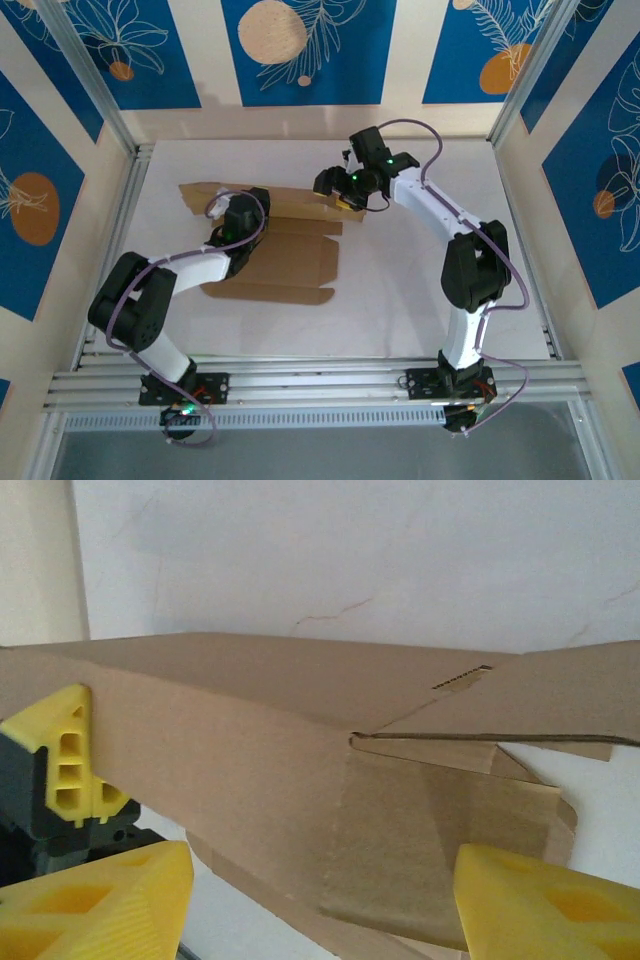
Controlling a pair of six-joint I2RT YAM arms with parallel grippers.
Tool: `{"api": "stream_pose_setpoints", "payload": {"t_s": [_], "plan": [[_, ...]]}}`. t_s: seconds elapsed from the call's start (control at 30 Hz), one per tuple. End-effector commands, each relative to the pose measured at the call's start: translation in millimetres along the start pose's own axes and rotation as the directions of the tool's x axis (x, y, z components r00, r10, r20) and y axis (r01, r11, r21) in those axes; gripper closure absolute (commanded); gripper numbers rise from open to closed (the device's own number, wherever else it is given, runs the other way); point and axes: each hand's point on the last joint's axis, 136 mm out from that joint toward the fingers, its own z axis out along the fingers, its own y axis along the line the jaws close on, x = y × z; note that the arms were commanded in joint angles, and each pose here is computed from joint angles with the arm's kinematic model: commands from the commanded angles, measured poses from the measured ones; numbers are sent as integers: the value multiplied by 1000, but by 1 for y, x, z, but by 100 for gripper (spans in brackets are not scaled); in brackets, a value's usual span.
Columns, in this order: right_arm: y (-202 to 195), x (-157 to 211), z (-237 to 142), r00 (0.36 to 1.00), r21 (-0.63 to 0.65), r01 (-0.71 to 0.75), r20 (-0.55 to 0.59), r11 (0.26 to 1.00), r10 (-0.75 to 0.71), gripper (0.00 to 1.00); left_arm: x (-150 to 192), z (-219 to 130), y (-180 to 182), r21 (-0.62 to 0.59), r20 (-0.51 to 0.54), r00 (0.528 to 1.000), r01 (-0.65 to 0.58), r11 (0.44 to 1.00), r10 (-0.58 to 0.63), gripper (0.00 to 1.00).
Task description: Fold the paper box
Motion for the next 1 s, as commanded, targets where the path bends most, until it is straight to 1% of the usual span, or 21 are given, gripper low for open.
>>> {"api": "stream_pose_setpoints", "payload": {"t_s": [0.0,0.2,0.4,0.5,0.63,0.77,0.97], "plan": [[4,6,10,999,-55,-30,-31,998,28,29,1,-4,4,-6,-15,999,-29,1000,29,100],[26,0,23,997,-235,-77,-46,969,68,27,4,-4,4,-1,-29,999,-22,1000,22,100],[51,-4,27,990,-429,-142,-81,892,119,29,4,-4,4,1,-31,999,-17,1000,17,100],[54,-7,28,987,-483,-163,-82,860,141,36,4,-4,3,5,-30,999,-15,1000,15,100],[48,-14,28,980,-522,-197,-71,830,187,50,3,-6,1,11,-29,1000,-11,1000,11,100],[43,-18,30,972,-580,-225,-73,783,225,59,4,-6,1,20,-31,1000,-4,1000,5,100],[51,-22,30,970,-672,-231,-108,704,216,75,5,-6,0,29,-33,999,4,1000,-3,100]]}}
